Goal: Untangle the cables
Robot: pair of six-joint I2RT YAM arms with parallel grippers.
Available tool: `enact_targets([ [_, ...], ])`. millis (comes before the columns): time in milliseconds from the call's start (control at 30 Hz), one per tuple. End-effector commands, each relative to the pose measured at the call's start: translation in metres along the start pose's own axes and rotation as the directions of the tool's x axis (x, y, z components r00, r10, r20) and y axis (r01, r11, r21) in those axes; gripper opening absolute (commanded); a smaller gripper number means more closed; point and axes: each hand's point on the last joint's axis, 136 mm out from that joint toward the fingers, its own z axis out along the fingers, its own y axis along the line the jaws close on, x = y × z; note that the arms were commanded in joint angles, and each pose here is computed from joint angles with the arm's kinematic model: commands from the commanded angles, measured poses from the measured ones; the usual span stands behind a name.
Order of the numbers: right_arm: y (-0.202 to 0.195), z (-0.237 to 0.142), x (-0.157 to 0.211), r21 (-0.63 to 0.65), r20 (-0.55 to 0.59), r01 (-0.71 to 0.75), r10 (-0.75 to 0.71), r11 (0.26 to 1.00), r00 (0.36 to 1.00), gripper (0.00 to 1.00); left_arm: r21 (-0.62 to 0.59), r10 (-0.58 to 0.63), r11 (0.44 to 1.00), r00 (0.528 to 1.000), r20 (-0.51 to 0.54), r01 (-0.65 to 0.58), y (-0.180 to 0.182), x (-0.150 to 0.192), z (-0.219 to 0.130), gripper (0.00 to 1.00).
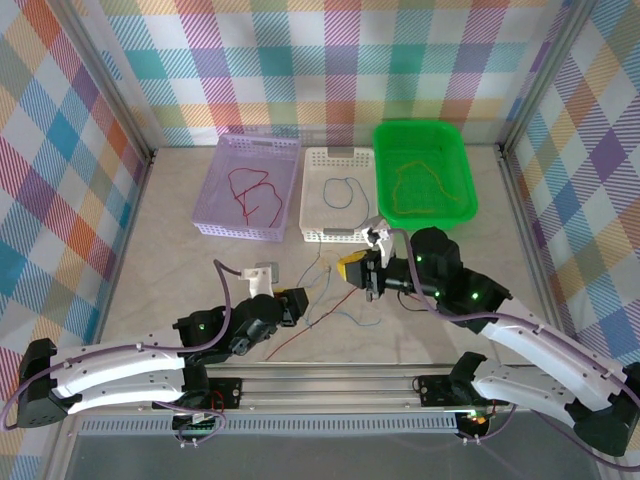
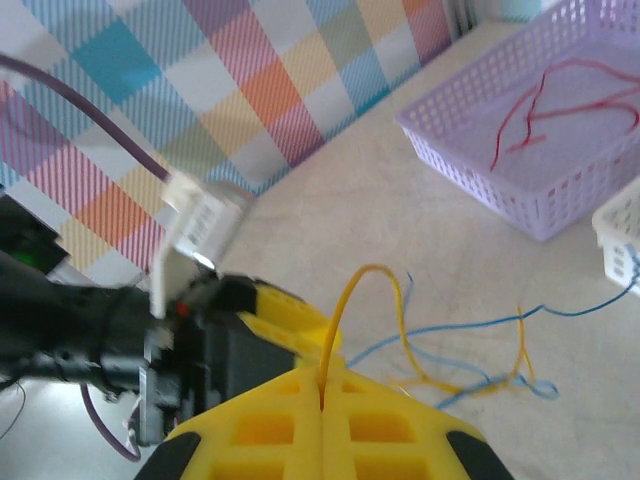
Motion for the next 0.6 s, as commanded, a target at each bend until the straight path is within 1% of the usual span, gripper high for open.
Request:
enact_targets([
  [0,0.005,-0.007,-0.006,-0.004,-0.012,0.03,-0.03,1.0,0.999,0.0,0.087,-0.031,0.996,0.999,-0.005,0.032,-0.014,0.004,0.001,0.47],
  [200,0.009,-0.008,-0.014,-0.013,-0.001,0.04,-0.04,0.999,0.999,0.0,0.19,-0.058,0.98,0.998,-0.024,0.062,-0.028,0.014,0.008,0.52],
  [300,0.01,-0.008,-0.016,-0.015,-0.002,0.043,-0.043,0.999,0.999,0.0,0.238,-0.062,0.969,0.997,-0.035,0.069,-0.036,0.018,0.009,0.53],
  [567,0.013,-0.006,-0.019,-0.03,-0.004,0.043,-0.043,0.999,0.999,0.0,0.296,-0.054,0.953,0.998,-0.032,0.061,-0.047,0.017,0.007,0.57],
])
